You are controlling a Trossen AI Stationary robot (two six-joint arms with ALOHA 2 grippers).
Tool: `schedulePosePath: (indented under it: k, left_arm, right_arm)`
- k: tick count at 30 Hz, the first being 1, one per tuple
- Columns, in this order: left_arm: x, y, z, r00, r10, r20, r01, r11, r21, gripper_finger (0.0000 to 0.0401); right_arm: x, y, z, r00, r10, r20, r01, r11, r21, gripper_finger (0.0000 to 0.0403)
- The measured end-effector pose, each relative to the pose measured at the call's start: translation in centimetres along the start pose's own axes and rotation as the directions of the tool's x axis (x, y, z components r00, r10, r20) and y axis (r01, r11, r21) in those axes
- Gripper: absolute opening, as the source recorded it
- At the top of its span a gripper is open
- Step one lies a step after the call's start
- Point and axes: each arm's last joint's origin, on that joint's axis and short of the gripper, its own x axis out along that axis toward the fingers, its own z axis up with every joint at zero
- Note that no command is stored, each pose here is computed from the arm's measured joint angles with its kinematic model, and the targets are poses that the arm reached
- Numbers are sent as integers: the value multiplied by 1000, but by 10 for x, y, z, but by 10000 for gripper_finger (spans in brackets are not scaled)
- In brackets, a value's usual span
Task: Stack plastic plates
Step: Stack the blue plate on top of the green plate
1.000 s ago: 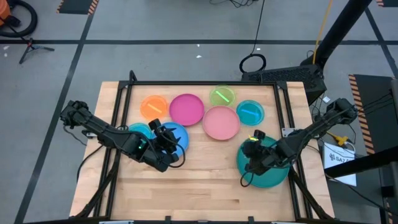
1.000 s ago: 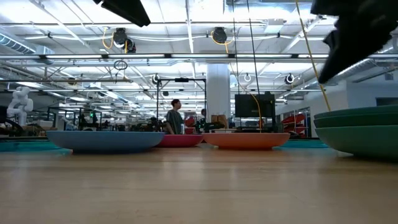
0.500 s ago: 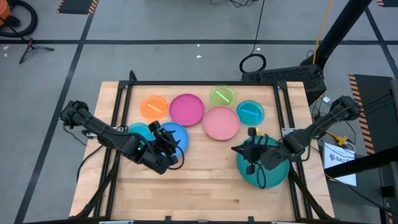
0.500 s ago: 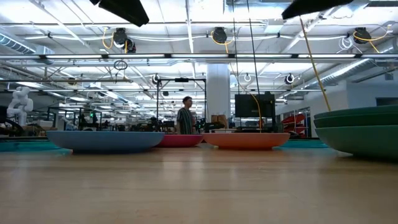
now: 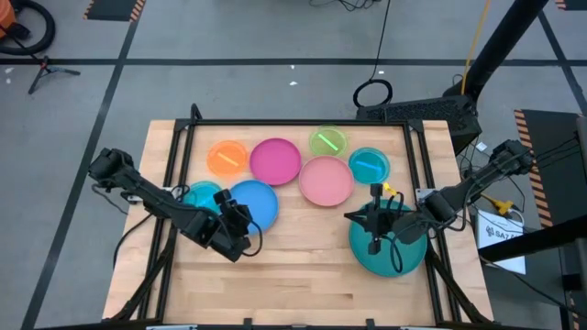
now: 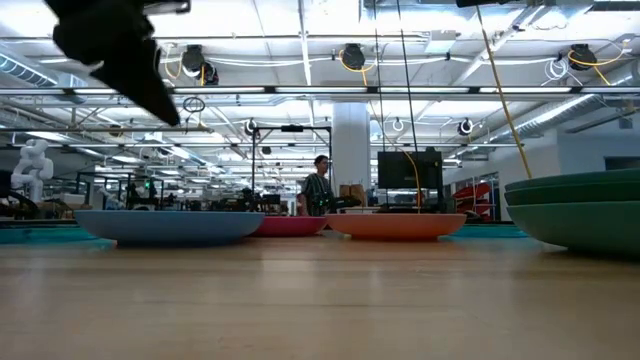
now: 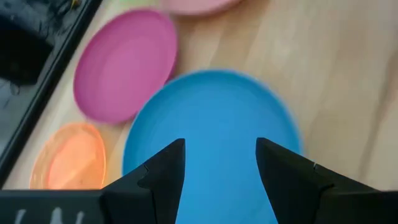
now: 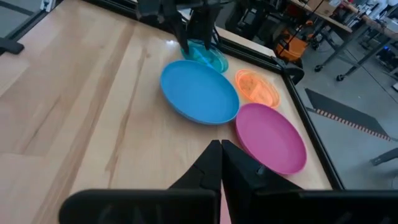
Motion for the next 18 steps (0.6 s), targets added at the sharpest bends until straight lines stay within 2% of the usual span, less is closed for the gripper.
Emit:
schedulePosePath:
  k: [4,8,11,18]
  left_arm:
    - [16,8,-11,997,33,-68,-36,998,-51,202]
    - [31,22,-6,990,39,-136,-50,996,-76,202]
    - [42,32,2,987,29,-159,-30,1000,-8,202]
    - [69,62,21,977,-67,-203,92,989,119,202]
  right_arm:
    - [0,0,0,1000,0,0,0,1000,0,0]
    - [0,0,0,1000,0,0,0,1000,0,0]
    - [0,0,0,1000,0,0,0,1000,0,0]
    - [0,0,-1,1000,0,-10,0,1000,16,0]
